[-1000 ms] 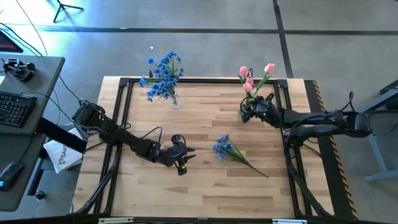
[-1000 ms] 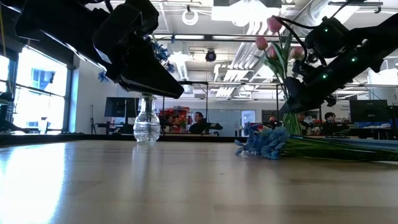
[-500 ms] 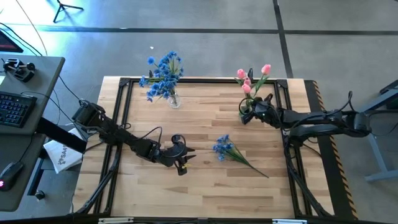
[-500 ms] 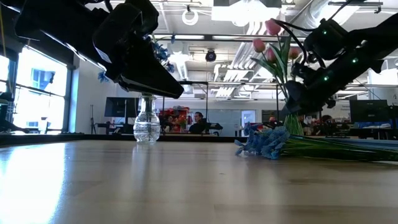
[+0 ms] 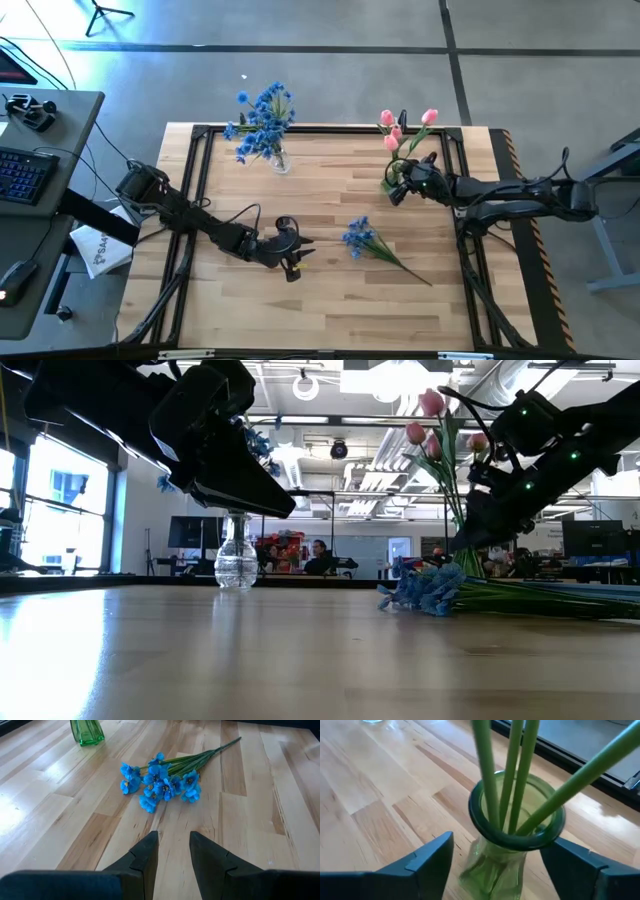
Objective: Sort flowers into vase by color
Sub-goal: Move the green vase to the middle right of the table, then put the blue flowers into the transparent vase
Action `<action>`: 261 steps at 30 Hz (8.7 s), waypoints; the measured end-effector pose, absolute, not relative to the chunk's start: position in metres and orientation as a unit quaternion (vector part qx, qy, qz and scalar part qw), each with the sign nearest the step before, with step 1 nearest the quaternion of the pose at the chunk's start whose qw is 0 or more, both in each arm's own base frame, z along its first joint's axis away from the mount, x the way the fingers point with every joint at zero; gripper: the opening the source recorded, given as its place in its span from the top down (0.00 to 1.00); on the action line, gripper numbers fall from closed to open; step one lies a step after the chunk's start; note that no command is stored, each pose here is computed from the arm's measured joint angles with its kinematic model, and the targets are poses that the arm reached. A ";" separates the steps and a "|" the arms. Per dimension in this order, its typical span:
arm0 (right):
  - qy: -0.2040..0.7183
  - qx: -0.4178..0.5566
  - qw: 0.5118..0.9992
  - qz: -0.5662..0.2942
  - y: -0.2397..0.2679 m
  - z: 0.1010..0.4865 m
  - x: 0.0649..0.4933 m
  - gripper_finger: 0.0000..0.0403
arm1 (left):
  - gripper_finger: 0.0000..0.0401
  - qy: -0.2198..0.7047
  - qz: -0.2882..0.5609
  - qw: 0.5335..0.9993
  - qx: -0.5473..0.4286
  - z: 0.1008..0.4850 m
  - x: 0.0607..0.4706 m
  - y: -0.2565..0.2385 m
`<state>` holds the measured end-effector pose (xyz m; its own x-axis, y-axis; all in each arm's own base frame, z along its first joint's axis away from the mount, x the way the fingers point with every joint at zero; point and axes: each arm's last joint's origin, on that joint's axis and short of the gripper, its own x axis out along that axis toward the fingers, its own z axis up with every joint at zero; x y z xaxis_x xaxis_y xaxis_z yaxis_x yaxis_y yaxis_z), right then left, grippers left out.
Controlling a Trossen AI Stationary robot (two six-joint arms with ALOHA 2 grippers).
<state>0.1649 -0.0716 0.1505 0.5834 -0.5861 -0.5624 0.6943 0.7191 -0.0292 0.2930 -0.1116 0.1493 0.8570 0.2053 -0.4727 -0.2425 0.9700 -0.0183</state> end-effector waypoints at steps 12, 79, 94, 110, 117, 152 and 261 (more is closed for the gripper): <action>0.308 0.178 0.864 -0.356 -0.059 0.157 0.138 0.23 | 0.75 0.241 0.116 0.963 -0.038 0.149 0.293 -0.112; -0.094 0.008 0.984 0.152 0.135 0.195 0.266 0.99 | 0.75 0.147 0.077 0.983 0.081 0.210 0.223 -0.189; -0.104 -0.028 0.969 0.223 0.145 0.213 0.282 0.99 | 0.65 -0.048 -0.068 0.977 0.196 0.215 0.287 -0.173; -0.102 -0.031 0.970 0.217 0.141 0.212 0.284 0.98 | 0.32 -0.068 -0.126 0.977 0.158 0.249 0.326 -0.149; -0.082 -0.018 0.977 0.197 0.129 0.209 0.290 0.98 | 0.32 -0.071 -0.169 0.972 0.144 0.250 0.329 -0.145; -0.026 0.019 0.993 0.116 0.106 0.201 0.300 0.79 | 0.74 -0.048 -0.143 0.981 0.123 0.247 0.334 -0.134; 0.127 0.052 0.990 0.025 0.119 0.183 0.283 0.54 | 0.58 0.191 0.377 0.905 -0.055 0.348 0.251 0.080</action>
